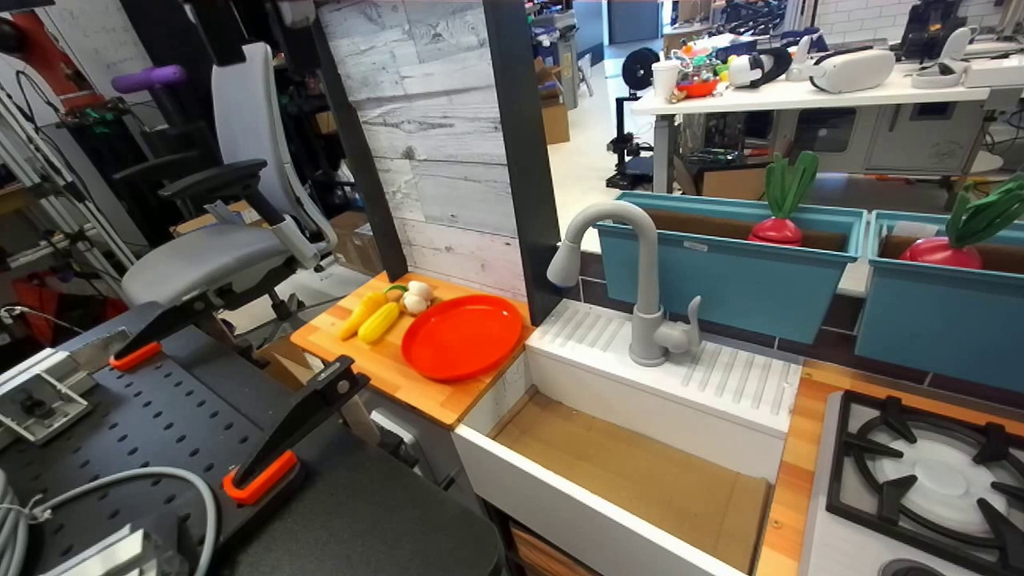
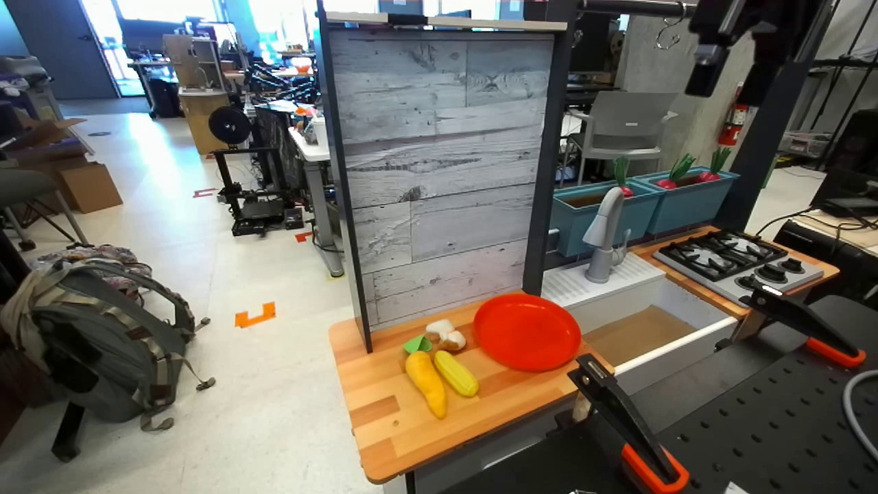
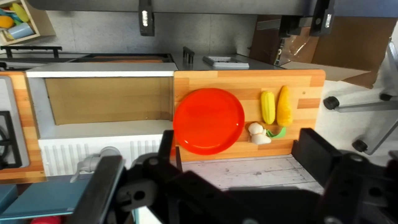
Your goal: Pick up the bear plush toy and put it on the plate
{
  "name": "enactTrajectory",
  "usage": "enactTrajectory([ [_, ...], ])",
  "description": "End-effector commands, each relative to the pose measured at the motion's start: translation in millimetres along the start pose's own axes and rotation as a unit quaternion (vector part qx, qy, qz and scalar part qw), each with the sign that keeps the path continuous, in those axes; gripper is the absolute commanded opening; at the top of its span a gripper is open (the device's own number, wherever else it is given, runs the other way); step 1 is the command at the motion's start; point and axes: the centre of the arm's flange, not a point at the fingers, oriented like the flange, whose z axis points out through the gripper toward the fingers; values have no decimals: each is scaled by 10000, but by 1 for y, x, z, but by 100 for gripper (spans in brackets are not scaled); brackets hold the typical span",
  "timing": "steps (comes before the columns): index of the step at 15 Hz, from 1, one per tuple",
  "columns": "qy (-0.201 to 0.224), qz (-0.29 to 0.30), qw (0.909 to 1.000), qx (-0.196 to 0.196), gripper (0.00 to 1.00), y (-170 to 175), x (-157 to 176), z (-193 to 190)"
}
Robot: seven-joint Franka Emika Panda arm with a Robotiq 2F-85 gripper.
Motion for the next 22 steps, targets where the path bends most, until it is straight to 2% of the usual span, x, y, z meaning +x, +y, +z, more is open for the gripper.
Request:
enactTrajectory([
  [1,126,210,9995,182,100,-21,42,46],
  [11,412,791,9946,522,100,-65,106,185],
  [18,228,726,9955,569,100,-102,141,263],
  [22,161,785,9958,437,100,-116,163,301],
])
